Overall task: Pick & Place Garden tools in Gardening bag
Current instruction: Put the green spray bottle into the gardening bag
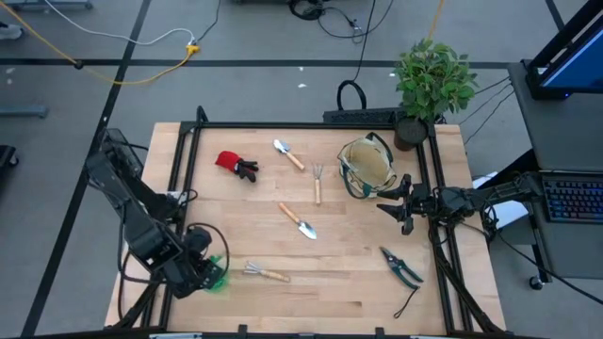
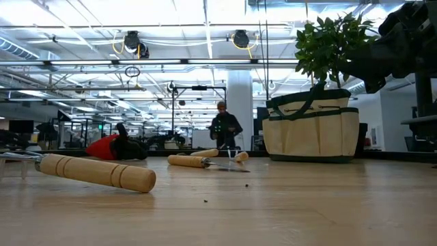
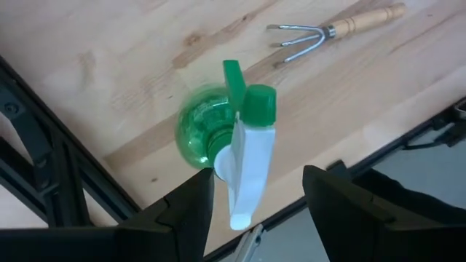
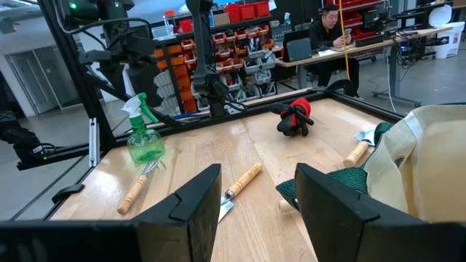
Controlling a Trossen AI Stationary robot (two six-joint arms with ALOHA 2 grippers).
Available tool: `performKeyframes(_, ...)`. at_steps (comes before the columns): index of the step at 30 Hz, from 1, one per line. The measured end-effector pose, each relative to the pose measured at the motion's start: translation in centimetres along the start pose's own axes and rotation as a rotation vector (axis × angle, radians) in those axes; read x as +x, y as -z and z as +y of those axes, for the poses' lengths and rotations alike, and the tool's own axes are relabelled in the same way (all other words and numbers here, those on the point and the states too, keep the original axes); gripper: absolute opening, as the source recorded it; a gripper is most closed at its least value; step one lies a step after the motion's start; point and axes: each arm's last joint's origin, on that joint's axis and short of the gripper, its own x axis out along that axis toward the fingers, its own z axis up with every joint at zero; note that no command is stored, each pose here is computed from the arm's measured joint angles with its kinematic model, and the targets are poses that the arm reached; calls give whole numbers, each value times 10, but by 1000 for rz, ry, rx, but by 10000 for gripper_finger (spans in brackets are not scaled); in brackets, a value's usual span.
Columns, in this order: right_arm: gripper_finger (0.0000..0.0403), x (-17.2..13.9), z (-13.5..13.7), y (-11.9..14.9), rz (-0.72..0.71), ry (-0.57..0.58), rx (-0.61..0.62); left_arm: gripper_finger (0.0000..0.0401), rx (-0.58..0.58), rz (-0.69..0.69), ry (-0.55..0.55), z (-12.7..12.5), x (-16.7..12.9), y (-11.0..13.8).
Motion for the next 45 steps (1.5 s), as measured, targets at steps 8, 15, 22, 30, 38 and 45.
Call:
performKeyframes(8, 166, 0, 0, 0, -1, 0, 0, 218, 33, -18, -70, -9, 18, 4)
performKeyframes(15, 166, 0, 0, -2, -17, -5, 43, 218, 40, -10, -118, -10, 25, 6)
performKeyframes(22, 166, 0, 1, -6, -54, -17, 136, 218, 52, 22, -144, -8, 24, 6)
performKeyframes(30, 166, 0, 1, -6, -53, -20, 227, 218, 55, 16, -165, -6, 24, 6)
performKeyframes(38, 166, 0, 1, -6, -52, -22, 314, 155, 55, 17, -161, -7, 24, 6)
performKeyframes(45, 166, 0, 1, -6, -52, -22, 313, 74, 51, 9, -156, -7, 24, 5)
